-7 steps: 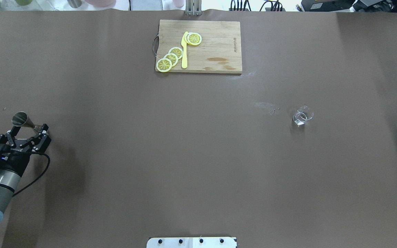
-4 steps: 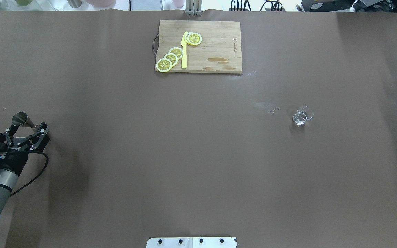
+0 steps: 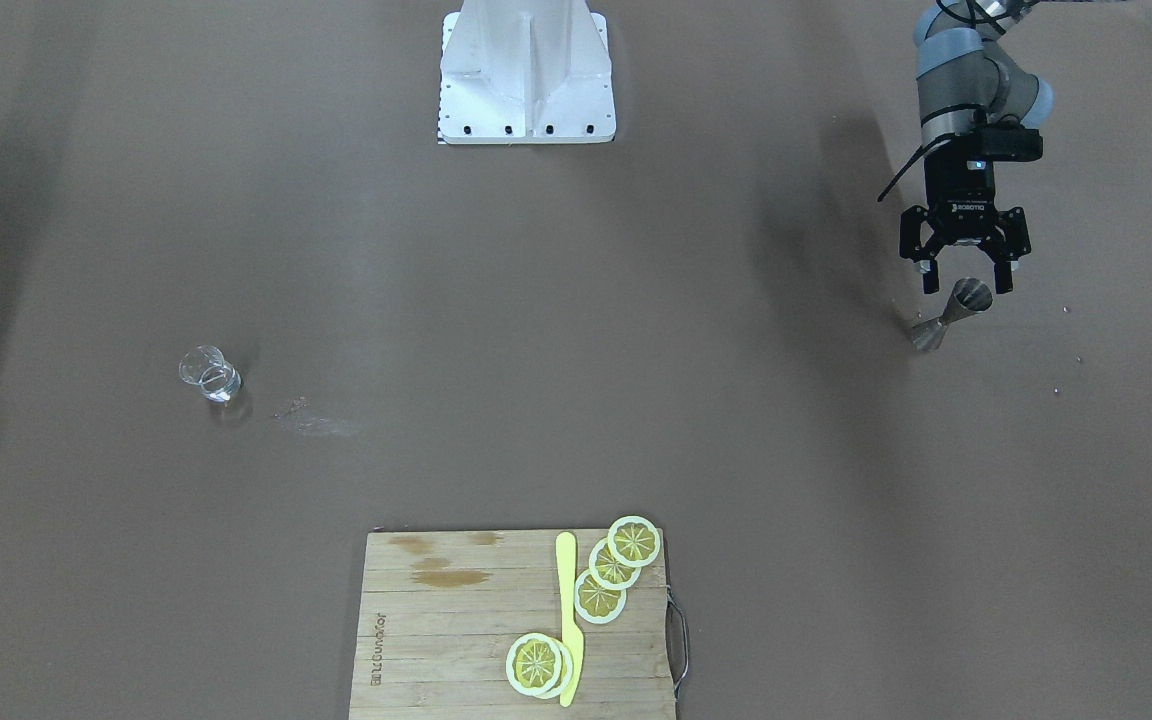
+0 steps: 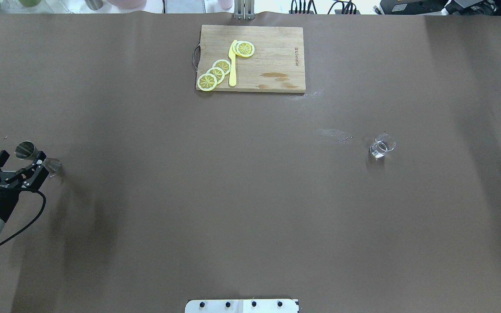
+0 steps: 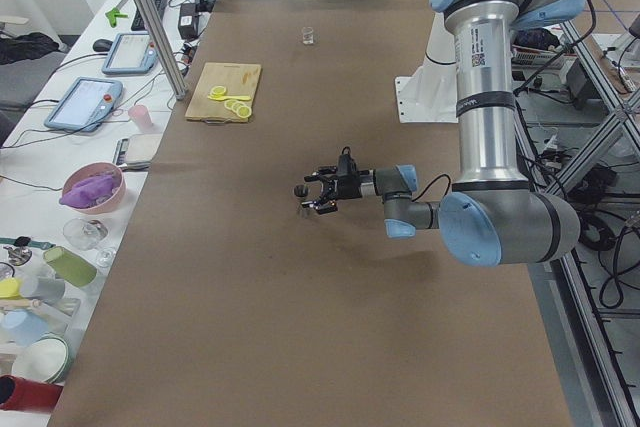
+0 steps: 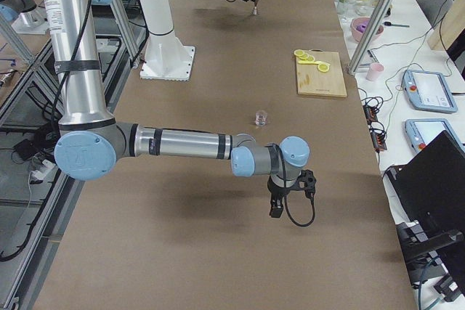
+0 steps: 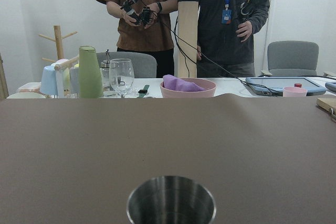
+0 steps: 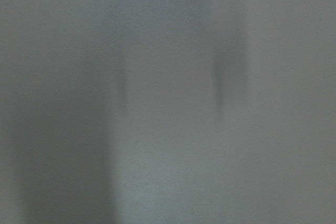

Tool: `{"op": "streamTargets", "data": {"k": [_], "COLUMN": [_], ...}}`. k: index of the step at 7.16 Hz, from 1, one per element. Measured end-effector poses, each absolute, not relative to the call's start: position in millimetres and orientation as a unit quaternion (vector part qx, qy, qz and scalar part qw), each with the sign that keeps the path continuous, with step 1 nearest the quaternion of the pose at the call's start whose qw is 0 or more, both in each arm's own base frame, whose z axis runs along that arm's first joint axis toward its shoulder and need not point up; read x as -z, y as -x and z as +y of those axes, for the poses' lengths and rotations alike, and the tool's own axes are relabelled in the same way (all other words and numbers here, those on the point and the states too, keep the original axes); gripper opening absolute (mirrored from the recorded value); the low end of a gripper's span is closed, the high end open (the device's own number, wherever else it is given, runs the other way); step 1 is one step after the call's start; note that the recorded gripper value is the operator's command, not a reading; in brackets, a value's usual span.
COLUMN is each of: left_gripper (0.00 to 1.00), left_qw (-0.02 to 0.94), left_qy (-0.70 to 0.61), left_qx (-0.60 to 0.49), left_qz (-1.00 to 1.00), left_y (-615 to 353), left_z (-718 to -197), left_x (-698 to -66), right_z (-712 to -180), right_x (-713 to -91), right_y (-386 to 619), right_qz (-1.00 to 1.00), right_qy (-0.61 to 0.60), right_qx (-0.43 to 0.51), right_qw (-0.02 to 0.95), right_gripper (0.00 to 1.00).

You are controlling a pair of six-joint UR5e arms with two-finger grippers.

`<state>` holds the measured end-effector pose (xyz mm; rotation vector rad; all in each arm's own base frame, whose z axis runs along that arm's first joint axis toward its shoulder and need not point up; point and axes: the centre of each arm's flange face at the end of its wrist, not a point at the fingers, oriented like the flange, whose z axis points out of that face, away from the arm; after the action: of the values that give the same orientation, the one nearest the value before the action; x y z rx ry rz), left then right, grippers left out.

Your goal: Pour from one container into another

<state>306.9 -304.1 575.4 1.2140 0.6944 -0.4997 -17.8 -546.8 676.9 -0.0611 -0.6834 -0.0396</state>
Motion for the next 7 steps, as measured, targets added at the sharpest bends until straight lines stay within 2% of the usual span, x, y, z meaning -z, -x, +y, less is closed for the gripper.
{"op": "streamTargets", "data": {"k": [3,7], "left_gripper": [0.97,0.97], "left_qw": [0.736,0.728], "left_qy": [-0.557,-0.577], "left_qx": [0.22,0.178], "left_qz": [0.316,0.326], "left_y": [-281,-257], "left_z": [-305,-319], "left_x": [-553,-468], "right_z": [-553,-548], "right_x": [-658,-644], "right_y": [5,1], "right_qz": [-0.337,-0.343], "right_qy": [0.019,0.013], "right_qx": [0.046,0.046], "right_qw": [0.94,0.938], "right_gripper": [1.0,1.0]}}
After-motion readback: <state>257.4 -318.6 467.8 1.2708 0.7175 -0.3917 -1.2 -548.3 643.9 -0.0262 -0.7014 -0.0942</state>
